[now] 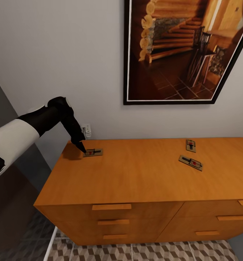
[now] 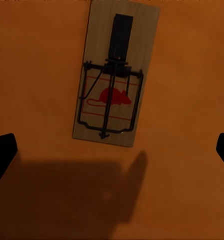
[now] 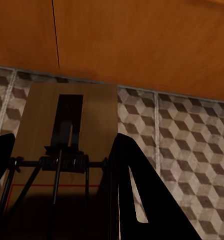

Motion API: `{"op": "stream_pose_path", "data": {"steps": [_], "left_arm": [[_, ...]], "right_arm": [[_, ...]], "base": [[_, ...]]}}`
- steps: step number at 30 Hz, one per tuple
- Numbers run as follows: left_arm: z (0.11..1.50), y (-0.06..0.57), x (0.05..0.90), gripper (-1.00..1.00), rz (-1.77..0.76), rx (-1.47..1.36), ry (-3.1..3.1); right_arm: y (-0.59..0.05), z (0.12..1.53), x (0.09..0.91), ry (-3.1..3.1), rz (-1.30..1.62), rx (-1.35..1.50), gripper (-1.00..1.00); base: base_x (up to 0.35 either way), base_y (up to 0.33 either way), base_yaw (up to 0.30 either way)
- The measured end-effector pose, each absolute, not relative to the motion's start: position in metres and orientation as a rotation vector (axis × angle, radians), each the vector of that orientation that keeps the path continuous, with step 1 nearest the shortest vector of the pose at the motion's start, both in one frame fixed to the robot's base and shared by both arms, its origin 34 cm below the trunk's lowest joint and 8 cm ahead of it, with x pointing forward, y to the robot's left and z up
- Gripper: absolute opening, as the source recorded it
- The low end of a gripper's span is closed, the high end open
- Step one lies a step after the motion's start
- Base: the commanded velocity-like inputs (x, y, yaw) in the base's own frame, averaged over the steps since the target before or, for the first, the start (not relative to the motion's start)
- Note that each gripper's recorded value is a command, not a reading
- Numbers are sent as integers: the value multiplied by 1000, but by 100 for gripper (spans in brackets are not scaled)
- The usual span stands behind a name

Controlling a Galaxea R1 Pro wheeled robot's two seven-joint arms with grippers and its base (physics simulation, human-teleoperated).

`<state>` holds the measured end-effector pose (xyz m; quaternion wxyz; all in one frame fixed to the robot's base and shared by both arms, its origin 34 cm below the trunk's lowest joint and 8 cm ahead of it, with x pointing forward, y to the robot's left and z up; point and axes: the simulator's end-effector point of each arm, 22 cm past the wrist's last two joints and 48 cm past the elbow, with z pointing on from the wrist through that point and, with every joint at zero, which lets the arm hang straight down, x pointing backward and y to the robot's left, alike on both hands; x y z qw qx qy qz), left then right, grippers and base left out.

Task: Take the four mousetraps from the cabinet in the bathroom and place them on the bathroom floor. Make sure all four end up on the same floor surface, and ensure that at least two of them are either under or directly next to the same bathroom sink.

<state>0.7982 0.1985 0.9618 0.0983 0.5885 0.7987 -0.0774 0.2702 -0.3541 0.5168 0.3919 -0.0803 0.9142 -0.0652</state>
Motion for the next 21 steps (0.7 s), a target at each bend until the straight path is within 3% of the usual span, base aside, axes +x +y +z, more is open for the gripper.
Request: {"op": "stream_pose_path", "data": {"steps": [21], "left_arm": [[959,196,797,100,-245,1745,2361]], "right_arm": [[-354,517,270,2323,-168,-198,-100]], "base": [[0,0,0]]}}
